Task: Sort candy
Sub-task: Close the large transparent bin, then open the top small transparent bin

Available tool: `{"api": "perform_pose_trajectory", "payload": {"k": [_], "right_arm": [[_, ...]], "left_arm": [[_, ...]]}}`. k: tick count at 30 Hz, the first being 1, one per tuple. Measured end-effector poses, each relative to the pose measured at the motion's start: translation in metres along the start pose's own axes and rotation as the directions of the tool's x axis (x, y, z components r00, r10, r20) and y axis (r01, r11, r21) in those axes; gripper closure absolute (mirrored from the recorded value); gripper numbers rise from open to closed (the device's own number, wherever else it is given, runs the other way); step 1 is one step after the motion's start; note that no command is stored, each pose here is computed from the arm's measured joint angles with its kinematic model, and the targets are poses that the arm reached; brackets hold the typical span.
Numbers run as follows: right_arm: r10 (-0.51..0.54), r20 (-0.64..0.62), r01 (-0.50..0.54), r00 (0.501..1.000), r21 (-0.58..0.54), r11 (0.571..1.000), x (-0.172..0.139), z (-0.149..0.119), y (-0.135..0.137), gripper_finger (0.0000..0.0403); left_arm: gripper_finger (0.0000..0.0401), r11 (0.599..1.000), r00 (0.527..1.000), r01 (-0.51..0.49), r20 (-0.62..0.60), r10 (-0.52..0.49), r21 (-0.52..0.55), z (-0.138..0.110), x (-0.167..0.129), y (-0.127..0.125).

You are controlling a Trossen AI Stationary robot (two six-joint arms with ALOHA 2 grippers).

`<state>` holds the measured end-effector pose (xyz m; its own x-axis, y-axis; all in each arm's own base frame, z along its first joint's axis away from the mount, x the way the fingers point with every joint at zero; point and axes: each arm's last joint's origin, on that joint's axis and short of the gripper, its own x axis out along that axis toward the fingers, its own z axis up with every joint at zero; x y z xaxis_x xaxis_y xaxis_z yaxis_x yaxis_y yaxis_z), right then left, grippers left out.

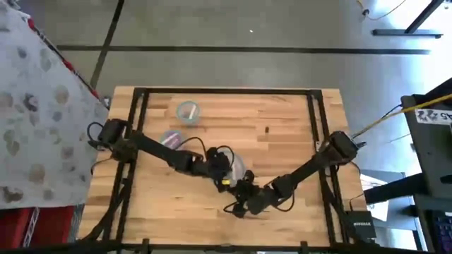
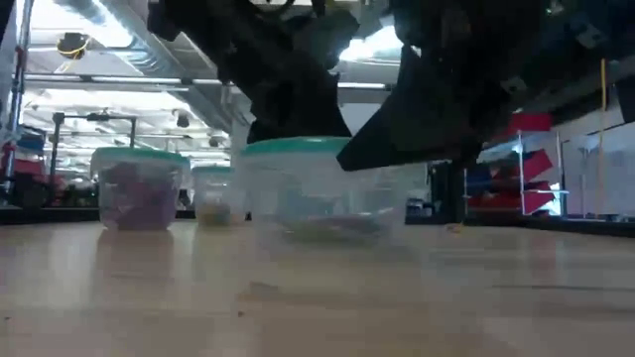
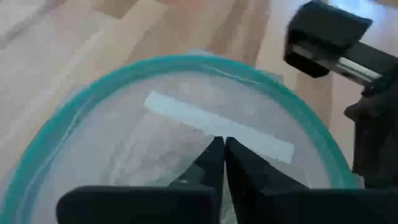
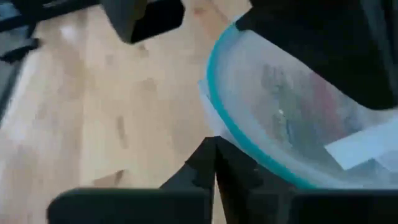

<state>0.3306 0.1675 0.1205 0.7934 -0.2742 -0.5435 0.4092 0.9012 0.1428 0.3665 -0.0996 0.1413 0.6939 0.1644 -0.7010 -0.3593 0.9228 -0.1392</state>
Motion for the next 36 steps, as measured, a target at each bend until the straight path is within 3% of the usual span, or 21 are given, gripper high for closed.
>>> {"api": "perform_pose_trajectory", "payload": {"k": [5, 12, 18, 24, 27, 30, 32, 36], "right_arm": [[0.03, -0.003, -0.03, 1.0, -0.089, 0.996, -0.009, 0.005, 0.001, 0.0403], [0.036, 0.082, -0.024, 0.996, -0.137, 0.99, -0.062, 0.029, 0.009, 0.0403], [0.122, 0.119, -0.1, 0.985, -0.173, 0.98, -0.096, 0.045, 0.014, 0.0402], [0.133, 0.145, -0.106, 0.98, -0.183, 0.977, -0.1, 0.051, 0.015, 0.0402], [0.135, 0.14, -0.107, 0.981, -0.188, 0.976, -0.1, 0.05, 0.015, 0.0402], [0.139, 0.138, -0.112, 0.981, -0.19, 0.975, -0.1, 0.05, 0.015, 0.0402], [0.144, 0.135, -0.115, 0.98, -0.2, 0.973, -0.1, 0.05, 0.015, 0.0402], [0.143, 0.131, -0.112, 0.981, -0.218, 0.969, -0.1, 0.05, 0.015, 0.0402]], "left_arm": [[0.0401, 1.0, 1.0, -0.018, 0.002, 0.018, 0.004, -0.002, -0.001, -0.001], [0.0401, 1.0, 0.998, -0.011, -0.062, 0.012, 0.022, -0.015, -0.015, -0.013], [0.0401, 0.997, 0.986, -0.054, -0.156, 0.061, 0.047, -0.037, -0.052, -0.03], [0.0401, 0.984, 0.963, -0.169, -0.204, 0.176, 0.053, -0.058, -0.106, -0.032], [0.0401, 0.988, 0.976, -0.145, -0.155, 0.151, 0.05, -0.054, -0.134, -0.032], [0.0401, 0.99, 0.993, -0.117, 0.017, 0.116, 0.08, -0.027, -0.167, -0.03], [0.04, 0.977, 0.974, -0.175, 0.169, 0.153, 0.121, -0.009, -0.183, -0.022], [0.0371, 0.923, 0.938, -0.311, 0.226, 0.261, 0.225, 0.02, -0.189, 0.012]]}}
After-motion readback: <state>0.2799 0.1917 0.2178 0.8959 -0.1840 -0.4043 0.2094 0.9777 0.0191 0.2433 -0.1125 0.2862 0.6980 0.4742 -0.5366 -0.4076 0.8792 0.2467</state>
